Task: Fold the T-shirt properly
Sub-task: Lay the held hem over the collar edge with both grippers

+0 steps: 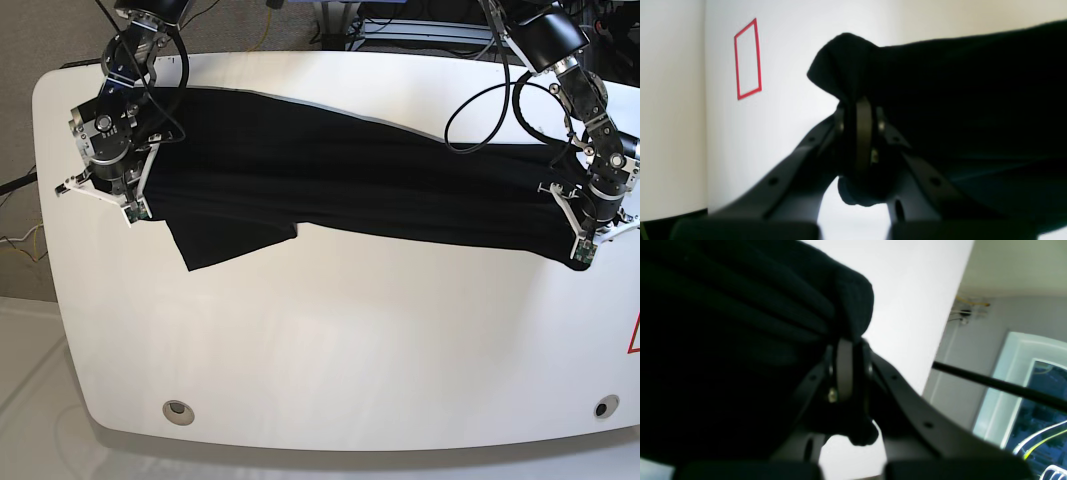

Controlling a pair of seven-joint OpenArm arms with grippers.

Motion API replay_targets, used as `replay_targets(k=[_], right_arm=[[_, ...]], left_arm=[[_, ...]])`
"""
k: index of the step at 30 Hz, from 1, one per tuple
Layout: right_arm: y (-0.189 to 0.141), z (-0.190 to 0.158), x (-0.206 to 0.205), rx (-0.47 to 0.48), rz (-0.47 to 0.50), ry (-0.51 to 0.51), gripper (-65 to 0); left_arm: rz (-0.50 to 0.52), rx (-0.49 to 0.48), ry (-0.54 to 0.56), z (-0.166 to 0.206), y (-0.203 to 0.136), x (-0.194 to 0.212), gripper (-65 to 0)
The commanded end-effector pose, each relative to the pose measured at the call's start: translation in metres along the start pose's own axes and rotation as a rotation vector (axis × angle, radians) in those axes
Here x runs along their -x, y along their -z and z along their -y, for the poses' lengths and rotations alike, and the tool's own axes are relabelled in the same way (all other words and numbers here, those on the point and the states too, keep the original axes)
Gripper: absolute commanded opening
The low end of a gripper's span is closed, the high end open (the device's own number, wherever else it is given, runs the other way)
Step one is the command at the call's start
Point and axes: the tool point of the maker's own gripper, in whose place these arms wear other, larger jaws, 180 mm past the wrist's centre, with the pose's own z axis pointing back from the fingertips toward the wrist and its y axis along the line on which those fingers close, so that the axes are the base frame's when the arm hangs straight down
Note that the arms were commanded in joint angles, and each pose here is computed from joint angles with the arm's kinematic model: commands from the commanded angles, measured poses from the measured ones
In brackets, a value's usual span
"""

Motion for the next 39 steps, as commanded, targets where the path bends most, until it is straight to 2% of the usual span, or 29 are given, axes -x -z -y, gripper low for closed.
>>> replay_targets(k=[1,11,20,27,39], right_arm=[[-0.006,0.025,0.022,0.092,-0.077,-0.001,-65.0],[-0.008,0.015,0.049,0.069,-0.137,-0.011,-65.0],[-0.009,-0.012,0.062,0.009,-0.168,0.011,-65.0],[-0.007,-0.028,0.065,-0.028,-0.178,0.035,-65.0],[-0.004,-0.033,0.07,-0.044,-0.194,0.041,-65.0]], left_arm=[[-0.018,-0.082,0.013,-0.024,-0.006,0.002,-62.4],[-0.062,-0.059,0.024,-0.014,-0.009,0.022,-62.4],[-0.104,-0.032,0.035,-0.003,-0.012,0.042,-62.4],[-0.124,-0.02,0.038,0.002,-0.014,0.051,-62.4],[-0.158,0.011,0.032,0.015,-0.016,0.067,-62.4]])
